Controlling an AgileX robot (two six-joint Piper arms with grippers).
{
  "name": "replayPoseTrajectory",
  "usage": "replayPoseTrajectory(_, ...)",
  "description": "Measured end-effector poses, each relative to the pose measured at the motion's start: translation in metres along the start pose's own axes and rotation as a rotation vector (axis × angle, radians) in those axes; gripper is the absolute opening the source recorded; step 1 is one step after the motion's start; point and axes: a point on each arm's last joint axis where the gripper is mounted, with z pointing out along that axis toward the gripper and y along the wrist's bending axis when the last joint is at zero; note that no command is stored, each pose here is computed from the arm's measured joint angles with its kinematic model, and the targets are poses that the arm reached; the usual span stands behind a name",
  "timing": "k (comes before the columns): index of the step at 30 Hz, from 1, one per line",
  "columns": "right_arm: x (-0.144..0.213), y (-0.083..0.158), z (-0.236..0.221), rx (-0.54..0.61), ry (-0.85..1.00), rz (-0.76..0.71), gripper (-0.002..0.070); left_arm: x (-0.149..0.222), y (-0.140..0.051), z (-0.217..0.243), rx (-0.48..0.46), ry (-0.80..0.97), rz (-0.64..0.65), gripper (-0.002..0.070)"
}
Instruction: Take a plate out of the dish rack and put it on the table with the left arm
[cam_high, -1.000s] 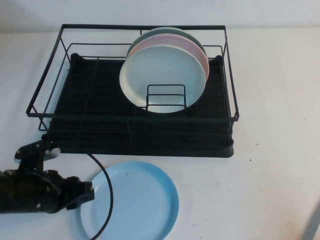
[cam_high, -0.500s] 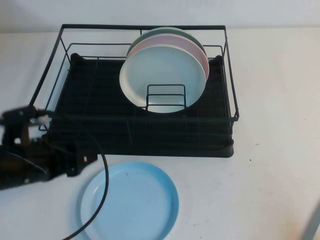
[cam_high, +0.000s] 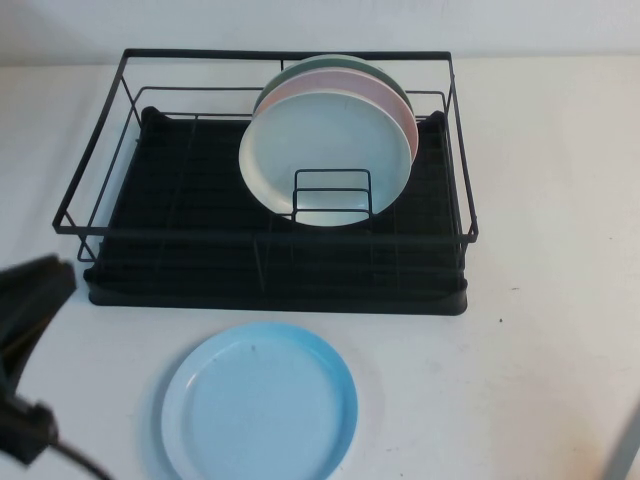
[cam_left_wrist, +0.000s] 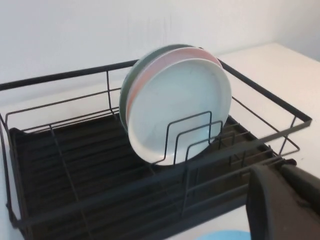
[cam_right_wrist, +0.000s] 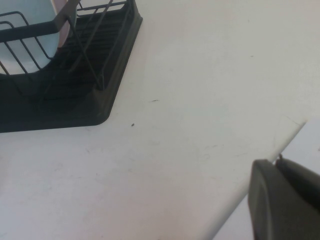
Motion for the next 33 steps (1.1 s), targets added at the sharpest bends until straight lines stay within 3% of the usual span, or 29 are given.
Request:
replayPoseTrajectory(4,0.000,0.000,0.000,0.000,0.000,0.000,-0.0020,0.020,-0.012,-0.017,0.008,0.006,0.002,0.0000)
replayPoseTrajectory(8,0.000,0.000,0.000,0.000,0.000,0.000,-0.0020,0.044,-0.024,-0.022,0.075,0.082,0.012,0.0000)
replayPoseTrajectory(19,0.000,0.000,0.000,0.000,0.000,0.000,-0.0020,0.057,-0.029,-0.026,0.115,0.172,0.074,-0.0001)
replayPoseTrajectory(24,0.000,0.000,0.000,-0.001,0.000,0.003,-0.0020,0.071,-0.026,-0.024,0.040,0.138,-0.001,-0.0001)
replayPoseTrajectory(33,0.000,0.001,0.000,-0.006,0.000,0.016,-0.0020,0.125,-0.016,-0.027,-0.213,0.035,-0.301,-0.0001)
